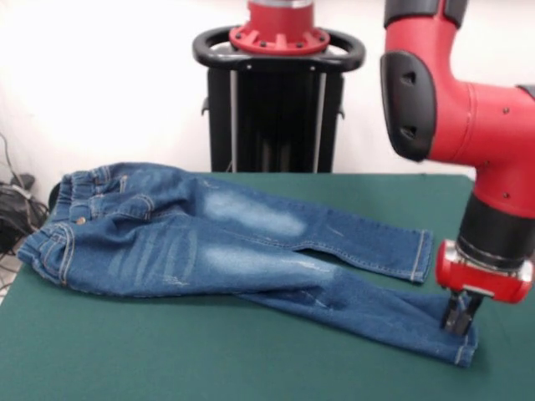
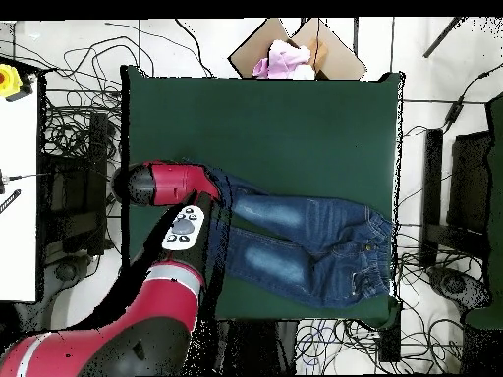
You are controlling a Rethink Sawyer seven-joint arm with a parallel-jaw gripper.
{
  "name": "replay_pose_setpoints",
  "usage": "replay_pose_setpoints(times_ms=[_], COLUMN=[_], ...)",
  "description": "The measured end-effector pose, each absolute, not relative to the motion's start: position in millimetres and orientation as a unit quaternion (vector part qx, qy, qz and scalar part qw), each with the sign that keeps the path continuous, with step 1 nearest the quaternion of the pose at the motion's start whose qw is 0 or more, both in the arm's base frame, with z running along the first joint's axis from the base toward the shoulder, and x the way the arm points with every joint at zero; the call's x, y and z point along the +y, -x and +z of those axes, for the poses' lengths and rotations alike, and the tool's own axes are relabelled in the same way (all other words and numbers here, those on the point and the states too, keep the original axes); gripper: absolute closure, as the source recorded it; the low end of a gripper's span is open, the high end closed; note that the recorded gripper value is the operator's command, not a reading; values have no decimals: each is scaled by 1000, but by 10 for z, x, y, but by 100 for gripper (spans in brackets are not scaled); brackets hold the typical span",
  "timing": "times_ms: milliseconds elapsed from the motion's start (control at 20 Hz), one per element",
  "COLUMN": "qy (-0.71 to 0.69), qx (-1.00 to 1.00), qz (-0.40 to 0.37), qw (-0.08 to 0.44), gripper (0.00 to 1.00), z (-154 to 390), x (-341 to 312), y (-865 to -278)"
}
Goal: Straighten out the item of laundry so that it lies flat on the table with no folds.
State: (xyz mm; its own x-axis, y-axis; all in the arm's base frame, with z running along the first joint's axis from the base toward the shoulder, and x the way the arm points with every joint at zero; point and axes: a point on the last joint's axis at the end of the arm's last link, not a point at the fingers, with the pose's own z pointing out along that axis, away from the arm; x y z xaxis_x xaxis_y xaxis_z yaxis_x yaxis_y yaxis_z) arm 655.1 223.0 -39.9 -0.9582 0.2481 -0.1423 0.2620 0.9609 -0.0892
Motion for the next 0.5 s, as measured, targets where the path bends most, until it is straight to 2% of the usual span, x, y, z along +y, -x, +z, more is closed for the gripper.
replay_pose_setpoints(times_ms=[500], qy=[-156], qx=[984], qz=[-54], qw=[67], gripper=[100], z=[285], x=[1841], y=[-6385])
